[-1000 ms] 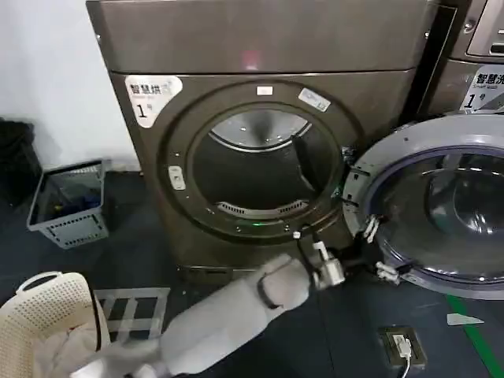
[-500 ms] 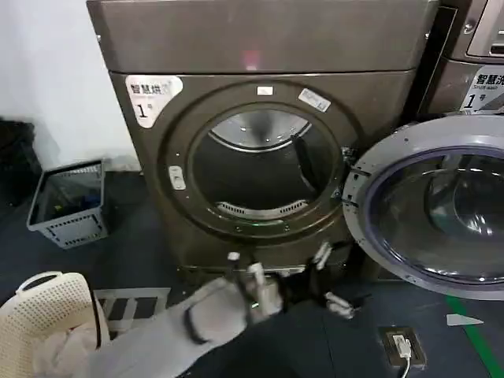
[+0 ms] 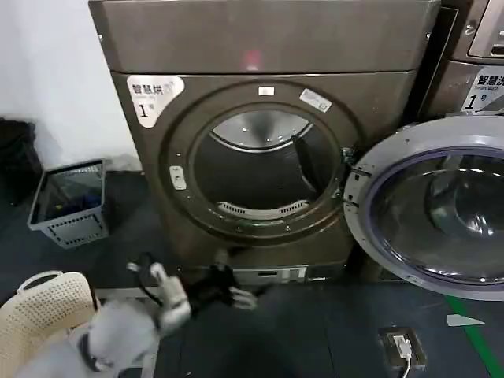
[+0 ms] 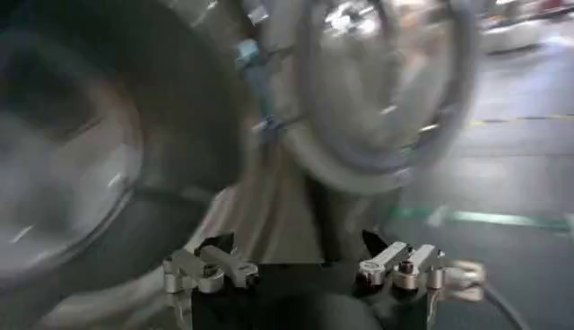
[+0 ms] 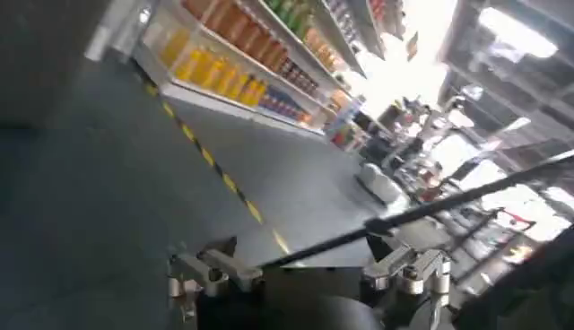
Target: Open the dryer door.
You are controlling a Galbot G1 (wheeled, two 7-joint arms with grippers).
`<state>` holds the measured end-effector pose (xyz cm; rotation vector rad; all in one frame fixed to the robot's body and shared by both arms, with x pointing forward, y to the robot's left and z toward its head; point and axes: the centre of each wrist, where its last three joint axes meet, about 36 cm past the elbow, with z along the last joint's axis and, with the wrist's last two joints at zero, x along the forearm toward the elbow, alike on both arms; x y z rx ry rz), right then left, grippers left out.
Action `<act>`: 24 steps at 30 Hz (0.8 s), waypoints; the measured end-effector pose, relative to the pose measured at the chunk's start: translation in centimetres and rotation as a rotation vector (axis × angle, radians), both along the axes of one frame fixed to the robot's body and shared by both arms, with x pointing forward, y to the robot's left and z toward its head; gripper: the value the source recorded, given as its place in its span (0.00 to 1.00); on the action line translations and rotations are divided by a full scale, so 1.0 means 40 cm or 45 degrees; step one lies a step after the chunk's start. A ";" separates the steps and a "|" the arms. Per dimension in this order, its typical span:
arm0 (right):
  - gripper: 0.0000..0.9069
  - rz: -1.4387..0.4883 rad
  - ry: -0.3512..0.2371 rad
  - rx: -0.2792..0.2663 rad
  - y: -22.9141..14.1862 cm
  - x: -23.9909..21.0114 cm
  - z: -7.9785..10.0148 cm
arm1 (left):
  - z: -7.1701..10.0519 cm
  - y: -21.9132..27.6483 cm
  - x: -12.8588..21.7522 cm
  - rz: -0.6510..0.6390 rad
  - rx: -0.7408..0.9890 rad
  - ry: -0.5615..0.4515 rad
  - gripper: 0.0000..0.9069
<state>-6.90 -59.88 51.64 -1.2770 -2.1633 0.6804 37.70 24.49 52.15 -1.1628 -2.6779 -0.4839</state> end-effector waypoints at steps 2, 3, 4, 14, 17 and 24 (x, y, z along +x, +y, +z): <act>1.00 -0.019 0.002 -0.012 -0.002 -0.016 -0.002 | 0.007 0.033 0.005 0.082 0.011 0.012 1.00; 1.00 -0.030 0.004 -0.013 -0.003 -0.023 -0.005 | 0.009 0.049 0.008 0.119 0.016 0.027 1.00; 1.00 -0.040 0.001 -0.013 -0.002 -0.030 -0.008 | 0.012 0.064 0.010 0.158 0.021 0.048 1.00; 1.00 -0.074 -0.048 -0.005 0.011 -0.047 -0.028 | 0.029 0.227 0.023 0.523 0.016 0.338 1.00; 1.00 -0.075 -0.062 -0.008 0.009 -0.043 -0.031 | 0.027 0.290 0.020 0.687 -0.017 0.424 1.00; 1.00 -0.077 -0.084 0.011 0.010 -0.033 -0.055 | 0.018 0.384 -0.031 1.070 -0.104 0.654 1.00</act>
